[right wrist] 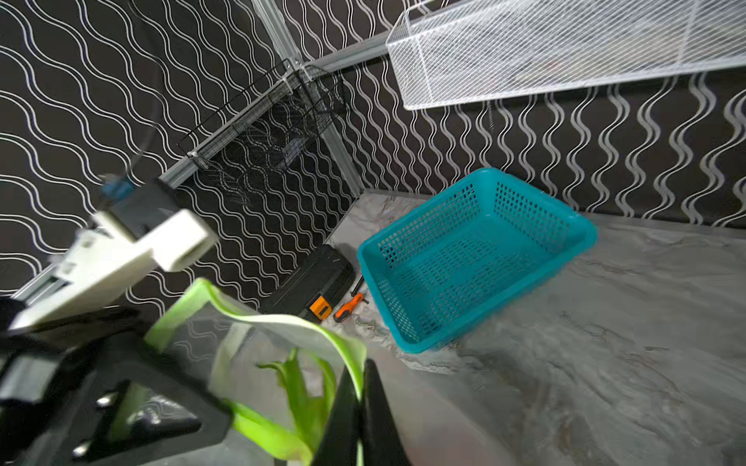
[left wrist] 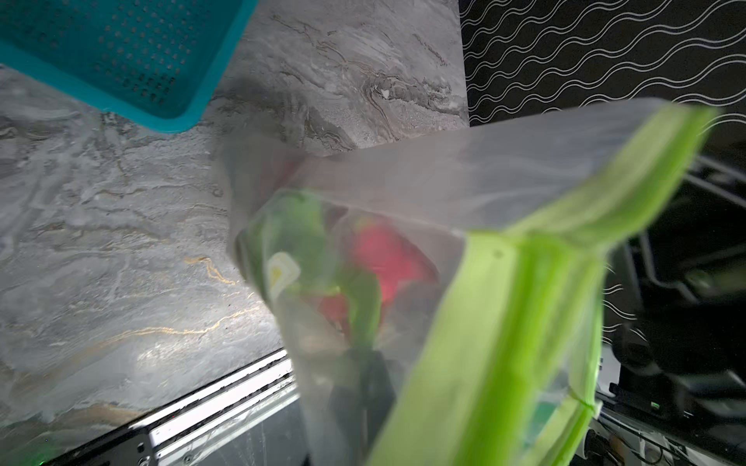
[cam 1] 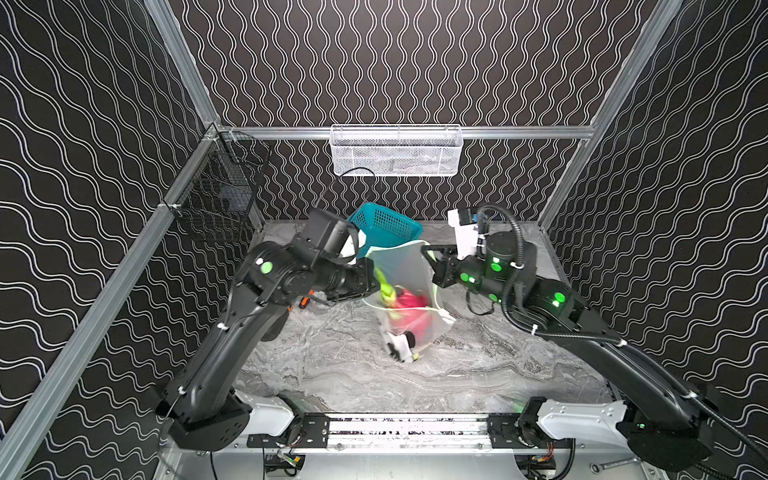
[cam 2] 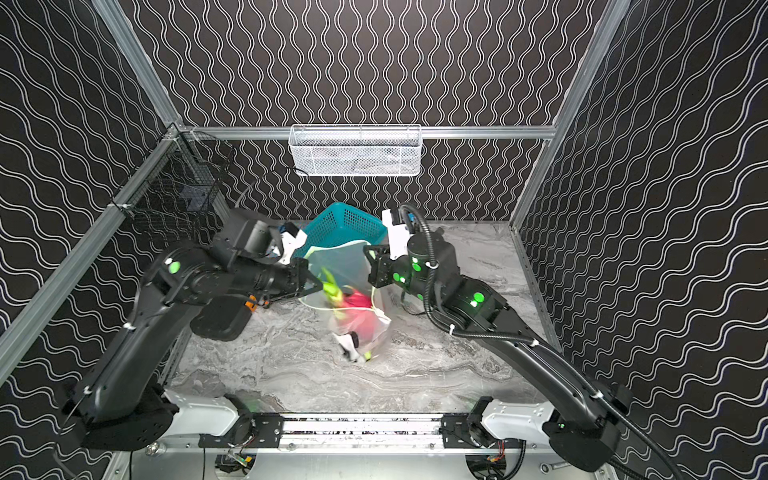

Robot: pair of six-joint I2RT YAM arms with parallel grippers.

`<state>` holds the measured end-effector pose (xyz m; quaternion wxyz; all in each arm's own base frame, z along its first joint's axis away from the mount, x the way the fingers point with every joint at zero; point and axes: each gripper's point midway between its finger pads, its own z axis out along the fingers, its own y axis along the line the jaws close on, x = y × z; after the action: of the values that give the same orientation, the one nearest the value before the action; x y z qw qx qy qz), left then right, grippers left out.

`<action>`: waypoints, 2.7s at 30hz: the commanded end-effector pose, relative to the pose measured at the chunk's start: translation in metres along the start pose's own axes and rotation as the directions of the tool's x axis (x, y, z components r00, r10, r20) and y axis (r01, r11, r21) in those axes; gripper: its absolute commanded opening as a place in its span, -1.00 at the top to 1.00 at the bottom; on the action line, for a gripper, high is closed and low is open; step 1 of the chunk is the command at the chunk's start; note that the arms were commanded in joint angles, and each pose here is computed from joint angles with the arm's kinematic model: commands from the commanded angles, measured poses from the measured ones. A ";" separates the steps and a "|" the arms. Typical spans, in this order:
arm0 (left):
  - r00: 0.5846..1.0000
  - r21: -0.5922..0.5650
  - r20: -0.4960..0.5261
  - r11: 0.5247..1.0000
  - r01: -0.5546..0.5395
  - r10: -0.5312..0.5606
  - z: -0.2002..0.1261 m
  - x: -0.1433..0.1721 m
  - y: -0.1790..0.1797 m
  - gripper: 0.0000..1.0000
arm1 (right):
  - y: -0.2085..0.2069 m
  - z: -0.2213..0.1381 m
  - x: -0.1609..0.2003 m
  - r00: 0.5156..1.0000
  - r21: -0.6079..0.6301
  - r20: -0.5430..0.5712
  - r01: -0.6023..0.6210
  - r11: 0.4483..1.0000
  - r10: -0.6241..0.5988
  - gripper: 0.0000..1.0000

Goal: Open the zip-top bag and take out the dragon fruit
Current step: Open the zipper of the food storage bag at the center of the board, then pick up the dragon fruit from the zipper food storage bag.

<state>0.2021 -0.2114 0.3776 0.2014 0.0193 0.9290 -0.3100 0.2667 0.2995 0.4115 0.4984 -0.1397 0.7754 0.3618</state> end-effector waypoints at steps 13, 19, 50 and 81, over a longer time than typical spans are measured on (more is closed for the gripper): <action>0.982 -0.114 -0.138 0.983 -0.142 0.126 0.071 -0.012 0.039 1.00 | -0.046 0.087 0.090 0.955 -0.158 -0.149 -0.280 0.947 0.257 1.00; 0.960 -0.071 -0.252 0.987 -0.142 0.120 0.145 -0.009 0.046 1.00 | -0.108 0.055 0.139 0.951 0.019 -0.195 -0.241 0.970 0.240 0.88; 0.933 -0.007 -0.296 0.977 -0.214 0.202 0.131 -0.003 0.008 1.00 | -0.052 0.048 0.162 0.869 -0.224 -0.491 -0.193 0.955 0.061 -0.51; 0.941 -0.076 -0.270 0.969 -0.234 0.206 0.104 -0.001 0.024 0.58 | -0.034 0.073 0.178 0.903 -0.254 -0.427 -0.079 0.964 -0.039 0.95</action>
<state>0.2440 -0.2612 0.2876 0.1049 0.1490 0.9520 -0.2460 0.2529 0.3513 0.2184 0.2789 -0.2749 0.8163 0.4245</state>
